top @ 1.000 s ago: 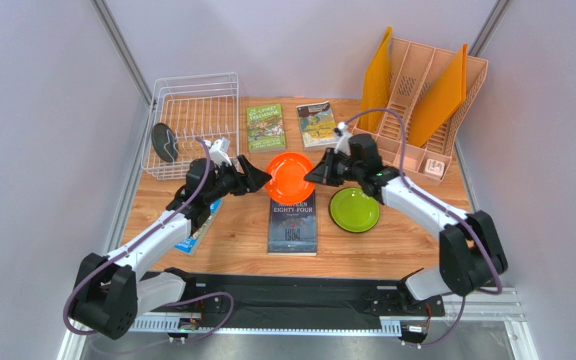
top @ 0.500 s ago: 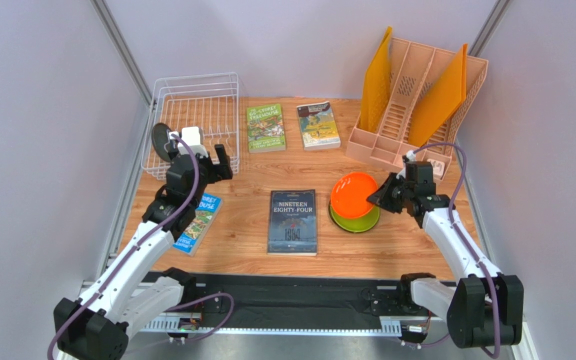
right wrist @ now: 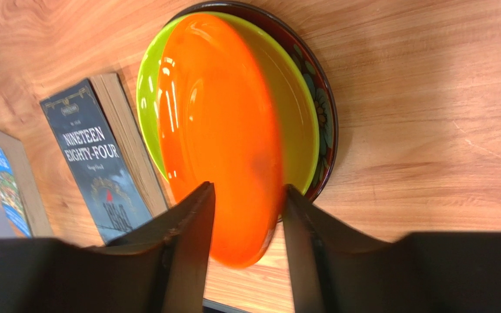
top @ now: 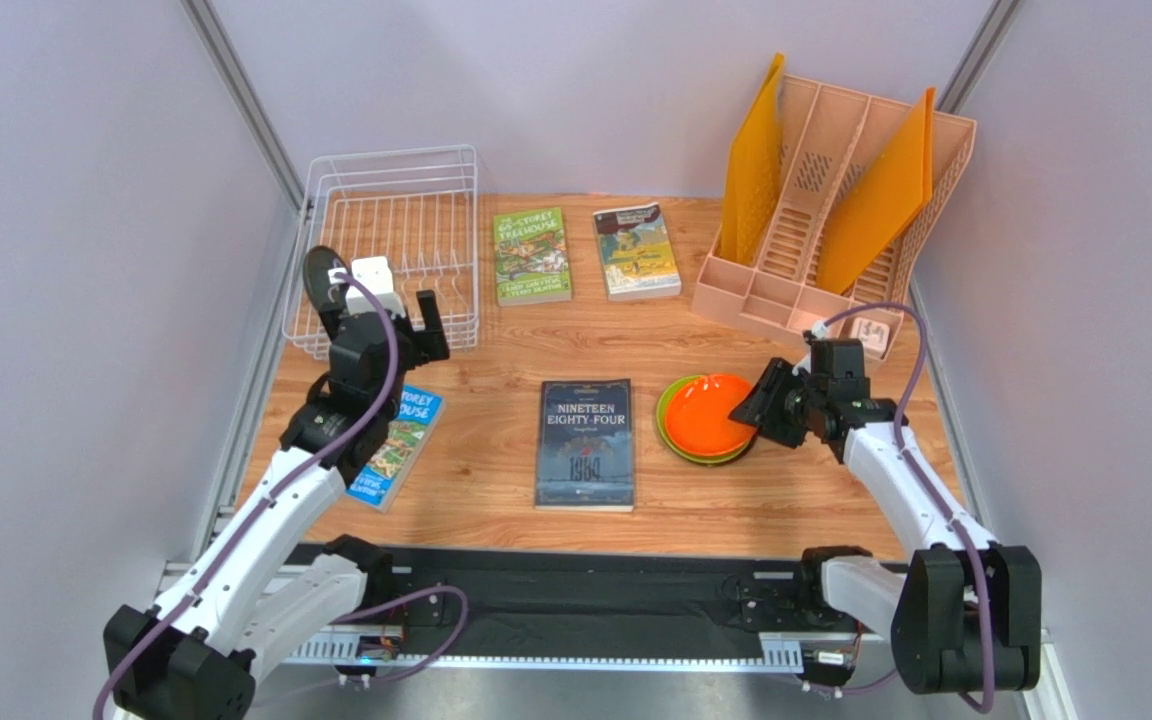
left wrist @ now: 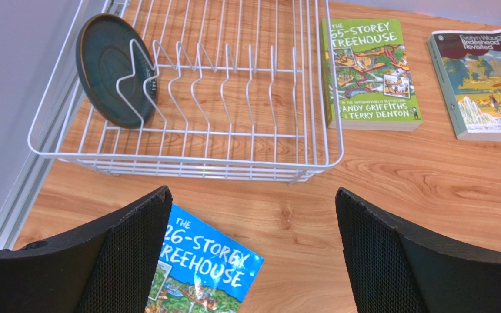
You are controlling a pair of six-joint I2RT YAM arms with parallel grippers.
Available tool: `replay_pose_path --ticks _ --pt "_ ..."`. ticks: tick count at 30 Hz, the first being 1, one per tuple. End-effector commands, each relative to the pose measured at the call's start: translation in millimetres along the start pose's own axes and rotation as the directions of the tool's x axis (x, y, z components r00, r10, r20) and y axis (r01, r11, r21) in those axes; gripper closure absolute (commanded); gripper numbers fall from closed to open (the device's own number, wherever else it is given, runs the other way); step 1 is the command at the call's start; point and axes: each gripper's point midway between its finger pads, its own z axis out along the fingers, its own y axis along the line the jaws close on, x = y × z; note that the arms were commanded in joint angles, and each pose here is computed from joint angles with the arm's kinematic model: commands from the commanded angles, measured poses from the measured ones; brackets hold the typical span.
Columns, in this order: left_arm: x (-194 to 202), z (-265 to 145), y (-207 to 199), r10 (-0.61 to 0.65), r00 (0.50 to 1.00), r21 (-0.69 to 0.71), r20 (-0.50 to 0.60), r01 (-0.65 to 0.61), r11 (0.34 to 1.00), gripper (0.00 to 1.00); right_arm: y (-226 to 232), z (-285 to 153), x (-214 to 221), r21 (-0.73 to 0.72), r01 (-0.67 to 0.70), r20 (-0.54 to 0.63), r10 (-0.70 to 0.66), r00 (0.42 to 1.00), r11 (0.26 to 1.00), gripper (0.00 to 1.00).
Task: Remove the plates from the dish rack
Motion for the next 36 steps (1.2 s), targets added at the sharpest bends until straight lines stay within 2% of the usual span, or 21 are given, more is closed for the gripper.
replay_pose_path --ticks 1,3,10,11,14,20,30,36 --pt "-4 2 3 0.007 1.000 -0.019 0.011 -0.006 1.000 0.00 6 1 -5 -0.040 0.019 0.017 -0.018 1.000 0.999 0.47" --pt "-5 4 2 0.008 1.000 -0.019 0.011 -0.008 1.000 0.00 7 1 -5 -0.040 0.023 0.015 -0.022 1.000 0.999 0.38" --pt "-2 13 4 0.010 1.000 -0.034 -0.015 -0.011 0.999 0.00 -1 -2 -7 0.012 0.048 0.005 -0.048 0.999 0.999 0.31" --pt "1 17 4 0.011 1.000 -0.034 -0.025 -0.012 0.999 0.00 -2 -1 -9 0.023 0.048 0.004 -0.048 0.999 0.999 0.27" --pt "0 24 13 -0.009 0.999 -0.055 -0.040 0.007 0.998 0.00 -3 0 -7 0.037 0.046 -0.014 -0.045 0.999 0.998 0.24" --pt "-7 42 45 -0.045 0.998 -0.137 -0.041 0.039 0.990 0.00 6 -1 -19 0.007 0.056 0.027 -0.056 0.998 0.998 0.21" --pt "-8 96 130 -0.142 0.989 -0.338 -0.042 0.119 0.934 0.01 38 -25 -63 -0.037 0.102 0.157 -0.095 0.983 0.994 0.20" --pt "-1 145 153 -0.176 0.982 -0.346 -0.071 0.141 0.927 0.07 50 -12 -81 -0.055 0.102 0.139 -0.094 0.986 0.993 0.21"
